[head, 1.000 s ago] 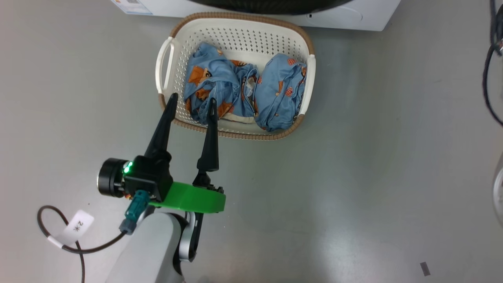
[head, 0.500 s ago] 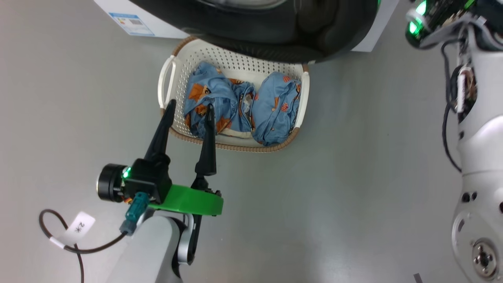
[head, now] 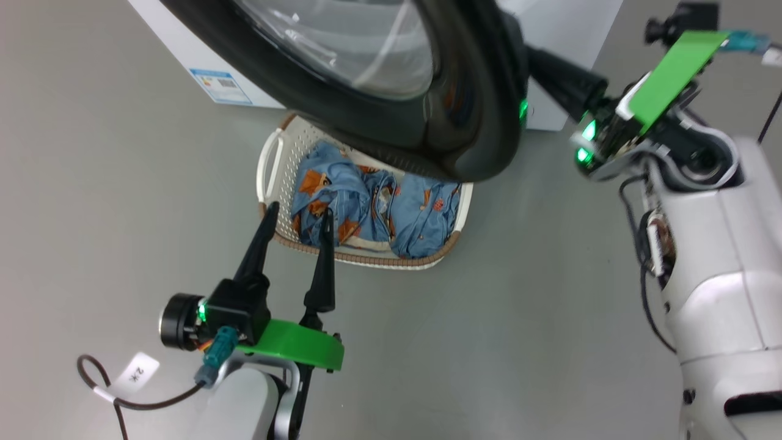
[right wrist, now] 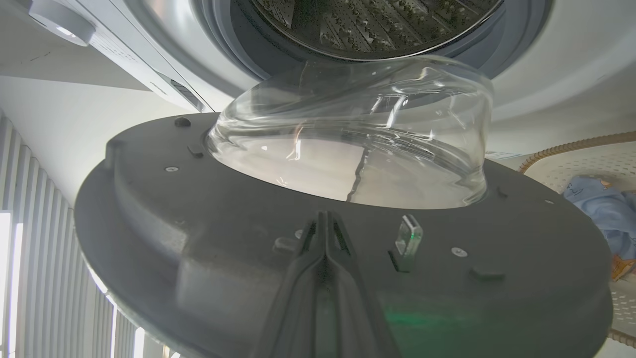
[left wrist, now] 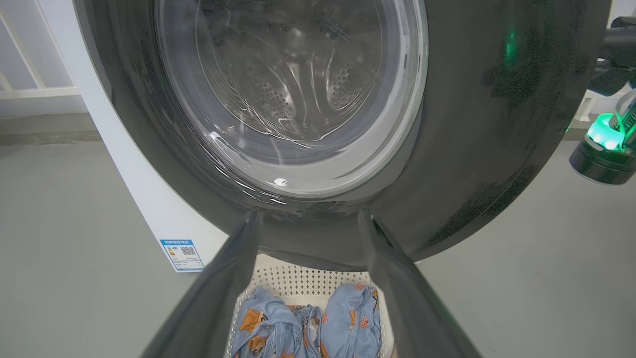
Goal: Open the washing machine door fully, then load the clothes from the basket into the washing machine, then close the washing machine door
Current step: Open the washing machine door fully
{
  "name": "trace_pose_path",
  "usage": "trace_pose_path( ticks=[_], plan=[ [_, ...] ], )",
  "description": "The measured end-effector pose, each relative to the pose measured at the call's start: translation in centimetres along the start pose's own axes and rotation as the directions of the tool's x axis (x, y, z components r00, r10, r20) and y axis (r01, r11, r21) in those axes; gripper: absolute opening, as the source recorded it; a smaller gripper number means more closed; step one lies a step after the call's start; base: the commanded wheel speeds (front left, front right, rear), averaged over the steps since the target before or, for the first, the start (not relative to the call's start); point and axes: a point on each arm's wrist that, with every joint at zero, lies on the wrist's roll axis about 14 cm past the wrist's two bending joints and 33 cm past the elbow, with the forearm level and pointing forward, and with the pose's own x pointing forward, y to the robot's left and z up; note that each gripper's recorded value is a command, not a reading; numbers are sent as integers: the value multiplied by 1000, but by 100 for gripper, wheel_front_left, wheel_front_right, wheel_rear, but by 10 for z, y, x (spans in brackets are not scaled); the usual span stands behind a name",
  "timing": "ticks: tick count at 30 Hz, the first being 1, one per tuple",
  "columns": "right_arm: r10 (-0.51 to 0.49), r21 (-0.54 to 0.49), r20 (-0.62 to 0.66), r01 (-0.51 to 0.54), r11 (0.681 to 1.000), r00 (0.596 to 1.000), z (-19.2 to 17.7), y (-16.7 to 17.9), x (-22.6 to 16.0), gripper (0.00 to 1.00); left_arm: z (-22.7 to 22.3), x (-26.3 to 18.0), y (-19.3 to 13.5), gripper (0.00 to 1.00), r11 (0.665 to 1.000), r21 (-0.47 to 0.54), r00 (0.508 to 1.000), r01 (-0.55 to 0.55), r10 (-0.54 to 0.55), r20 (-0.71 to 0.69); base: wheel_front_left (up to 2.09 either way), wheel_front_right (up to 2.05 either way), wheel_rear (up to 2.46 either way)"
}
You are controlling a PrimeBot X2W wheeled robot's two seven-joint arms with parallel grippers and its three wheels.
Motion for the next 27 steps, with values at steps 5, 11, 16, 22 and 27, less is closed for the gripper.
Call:
trace_pose_path(
  ticks=[5,11,16,22,27],
  plan=[
    [1,16,-9,-1,1000,1000,-23,4,0,0,4,-9,-1,100,1000,-3,1000,5,-5,4,0,0,0],
    [1,55,-30,1,999,1000,-58,8,-2,0,8,-23,-1,100,1000,-5,1000,9,-9,6,0,0,0],
    [-9,75,-58,13,997,998,-88,11,-3,0,11,-35,0,100,1000,-4,1000,12,-12,12,0,0,0],
    [-23,83,-92,30,996,996,-115,14,-2,0,17,-46,2,100,1000,-7,1000,5,-5,26,0,0,0],
    [-27,97,-111,38,995,993,-132,16,0,0,23,-50,6,100,1000,-2,999,0,0,42,0,0,0]
  ],
)
